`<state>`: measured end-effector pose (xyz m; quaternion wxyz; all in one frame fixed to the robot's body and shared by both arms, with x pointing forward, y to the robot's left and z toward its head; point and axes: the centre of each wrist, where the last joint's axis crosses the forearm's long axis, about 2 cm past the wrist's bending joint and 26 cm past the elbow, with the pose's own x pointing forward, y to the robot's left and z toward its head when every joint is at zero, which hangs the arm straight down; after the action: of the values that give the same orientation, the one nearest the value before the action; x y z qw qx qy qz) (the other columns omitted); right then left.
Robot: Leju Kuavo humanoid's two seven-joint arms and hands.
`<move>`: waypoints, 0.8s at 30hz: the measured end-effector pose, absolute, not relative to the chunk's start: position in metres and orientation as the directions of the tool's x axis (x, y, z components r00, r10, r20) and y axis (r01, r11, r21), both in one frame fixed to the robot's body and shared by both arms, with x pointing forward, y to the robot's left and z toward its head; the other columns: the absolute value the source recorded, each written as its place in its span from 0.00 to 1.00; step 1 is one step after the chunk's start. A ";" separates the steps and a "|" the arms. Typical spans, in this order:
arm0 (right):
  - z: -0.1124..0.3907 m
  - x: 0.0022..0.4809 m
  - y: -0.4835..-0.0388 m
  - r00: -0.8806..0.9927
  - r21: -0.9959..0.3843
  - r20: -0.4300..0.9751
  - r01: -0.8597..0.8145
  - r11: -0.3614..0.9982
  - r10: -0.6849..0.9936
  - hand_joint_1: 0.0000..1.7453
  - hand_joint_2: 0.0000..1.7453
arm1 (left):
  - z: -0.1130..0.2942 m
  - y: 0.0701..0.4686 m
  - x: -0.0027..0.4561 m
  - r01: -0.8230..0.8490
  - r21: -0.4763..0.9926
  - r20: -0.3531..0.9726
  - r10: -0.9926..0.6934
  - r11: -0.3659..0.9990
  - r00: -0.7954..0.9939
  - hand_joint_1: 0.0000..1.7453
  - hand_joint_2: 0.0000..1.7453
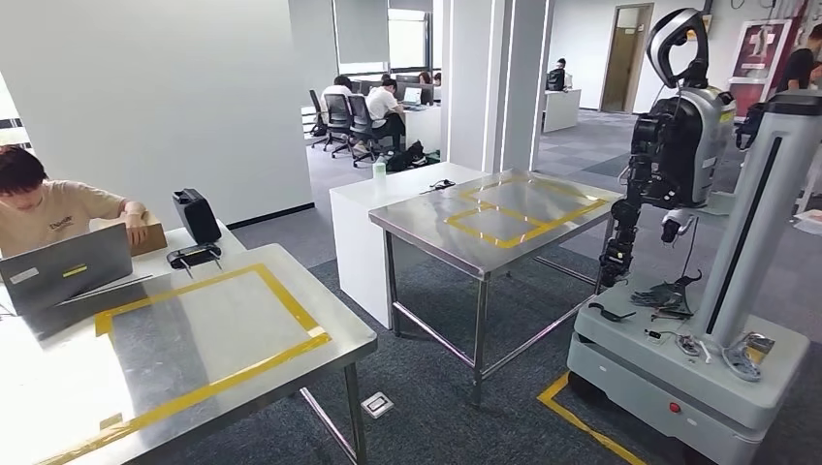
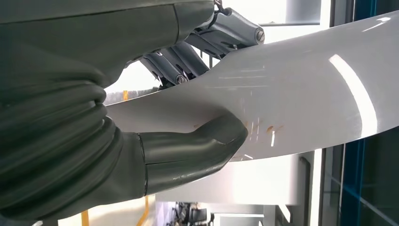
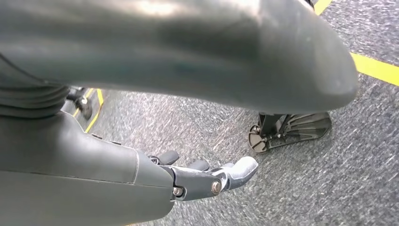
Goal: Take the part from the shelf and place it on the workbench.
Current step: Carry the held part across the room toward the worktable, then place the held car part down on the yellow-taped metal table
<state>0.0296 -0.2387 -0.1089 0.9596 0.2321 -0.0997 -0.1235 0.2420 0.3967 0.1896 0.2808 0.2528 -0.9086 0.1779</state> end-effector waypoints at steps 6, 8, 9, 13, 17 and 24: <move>-0.109 0.030 -0.237 0.951 0.472 0.126 0.192 0.860 -0.281 0.00 0.00 | 0.192 0.399 0.237 -0.562 -0.168 0.591 -0.373 0.810 -0.715 1.00 1.00; -0.109 0.031 -0.237 0.951 0.473 0.129 0.190 0.861 -0.280 0.00 0.00 | 0.192 0.400 0.236 -0.568 -0.161 0.592 -0.381 0.807 -0.710 1.00 1.00; -0.109 0.032 -0.237 0.951 0.473 0.131 0.189 0.861 -0.281 0.00 0.00 | 0.191 0.400 0.234 -0.571 -0.159 0.593 -0.384 0.806 -0.708 1.00 1.00; -0.108 0.034 -0.237 0.951 0.474 0.131 0.187 0.861 -0.279 0.00 0.00 | 0.194 0.399 0.230 -0.574 -0.163 0.583 -0.391 0.803 -0.713 1.00 1.00; -0.108 0.033 -0.237 0.954 0.474 0.120 0.188 0.860 -0.275 0.00 0.00 | 0.196 0.395 0.230 -0.582 -0.174 0.578 -0.396 0.795 -0.714 1.00 1.00; -0.108 0.034 -0.237 0.956 0.473 0.123 0.180 0.863 -0.267 0.00 0.00 | 0.198 0.388 0.232 -0.591 -0.197 0.572 -0.398 0.782 -0.717 1.00 1.00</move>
<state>0.0344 -0.2372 -0.1083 0.9606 0.2349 -0.0924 -0.1164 0.2319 0.3880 0.1981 0.2592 0.2722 -0.9077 0.1864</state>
